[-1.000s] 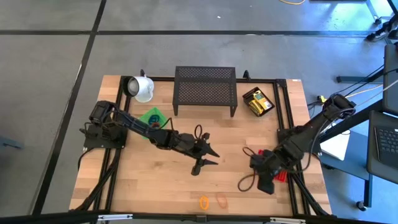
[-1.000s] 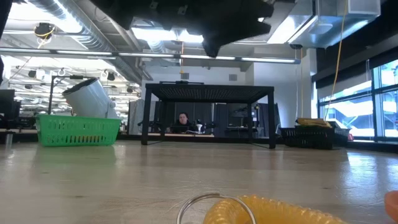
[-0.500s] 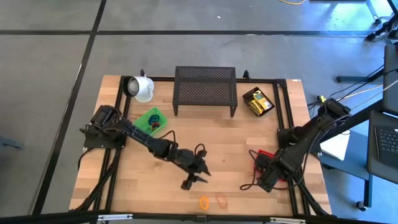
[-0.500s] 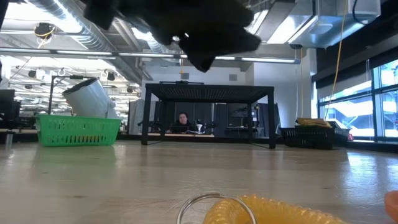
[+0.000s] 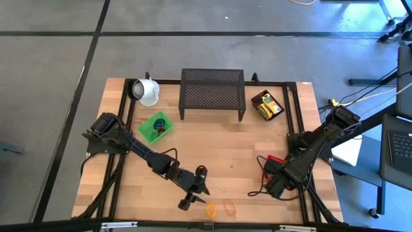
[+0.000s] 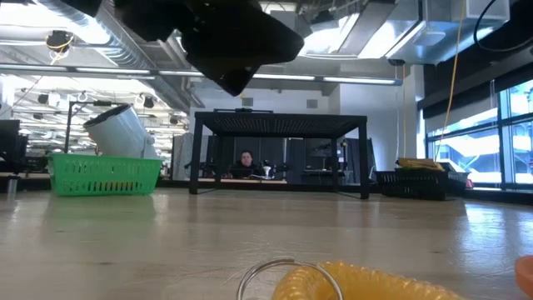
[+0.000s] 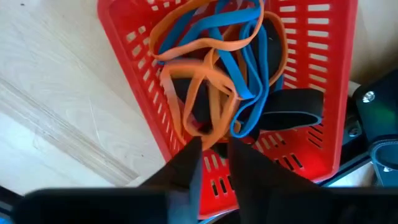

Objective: Pick & Place Office Desk Supplies
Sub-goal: Put the yellow spring keychain into the green bin

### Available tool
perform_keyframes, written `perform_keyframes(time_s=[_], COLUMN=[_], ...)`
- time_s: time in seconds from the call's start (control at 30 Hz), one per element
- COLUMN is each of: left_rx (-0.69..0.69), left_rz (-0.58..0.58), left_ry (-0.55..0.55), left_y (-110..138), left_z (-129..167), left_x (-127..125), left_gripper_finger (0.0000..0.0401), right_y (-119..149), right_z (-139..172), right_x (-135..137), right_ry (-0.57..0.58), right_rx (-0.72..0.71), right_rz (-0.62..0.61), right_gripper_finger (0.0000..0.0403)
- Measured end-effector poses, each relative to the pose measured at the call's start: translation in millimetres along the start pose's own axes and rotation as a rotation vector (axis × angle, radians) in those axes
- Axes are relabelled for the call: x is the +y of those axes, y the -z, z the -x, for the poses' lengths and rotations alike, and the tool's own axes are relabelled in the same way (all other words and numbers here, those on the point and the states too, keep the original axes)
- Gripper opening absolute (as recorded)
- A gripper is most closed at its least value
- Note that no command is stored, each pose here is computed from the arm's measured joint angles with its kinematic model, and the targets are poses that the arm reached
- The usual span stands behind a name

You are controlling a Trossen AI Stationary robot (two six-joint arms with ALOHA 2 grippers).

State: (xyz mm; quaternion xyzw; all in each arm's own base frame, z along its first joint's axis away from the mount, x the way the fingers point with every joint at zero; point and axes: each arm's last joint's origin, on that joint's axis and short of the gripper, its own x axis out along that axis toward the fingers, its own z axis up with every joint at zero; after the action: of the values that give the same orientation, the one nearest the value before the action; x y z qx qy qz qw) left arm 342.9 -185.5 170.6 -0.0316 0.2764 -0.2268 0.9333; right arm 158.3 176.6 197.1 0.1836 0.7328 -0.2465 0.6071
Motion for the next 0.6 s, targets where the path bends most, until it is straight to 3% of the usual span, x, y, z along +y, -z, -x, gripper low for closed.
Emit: perform_keyframes(time_s=[0.37,0.6], left_rx=[-0.004,-0.005], left_rz=[0.045,0.037], left_ry=[-0.035,-0.1], left_y=[5,11], left_z=[0,-4], left_x=[-20,-27], left_gripper_finger=[0.0178,0.0178], right_y=[-1,-1], right_z=[0,0], right_x=[0,0], right_ry=[0.004,0.004], right_rx=[-0.031,-0.037], right_rz=[-0.035,-0.041], right_gripper_finger=[0.0199,0.0239])
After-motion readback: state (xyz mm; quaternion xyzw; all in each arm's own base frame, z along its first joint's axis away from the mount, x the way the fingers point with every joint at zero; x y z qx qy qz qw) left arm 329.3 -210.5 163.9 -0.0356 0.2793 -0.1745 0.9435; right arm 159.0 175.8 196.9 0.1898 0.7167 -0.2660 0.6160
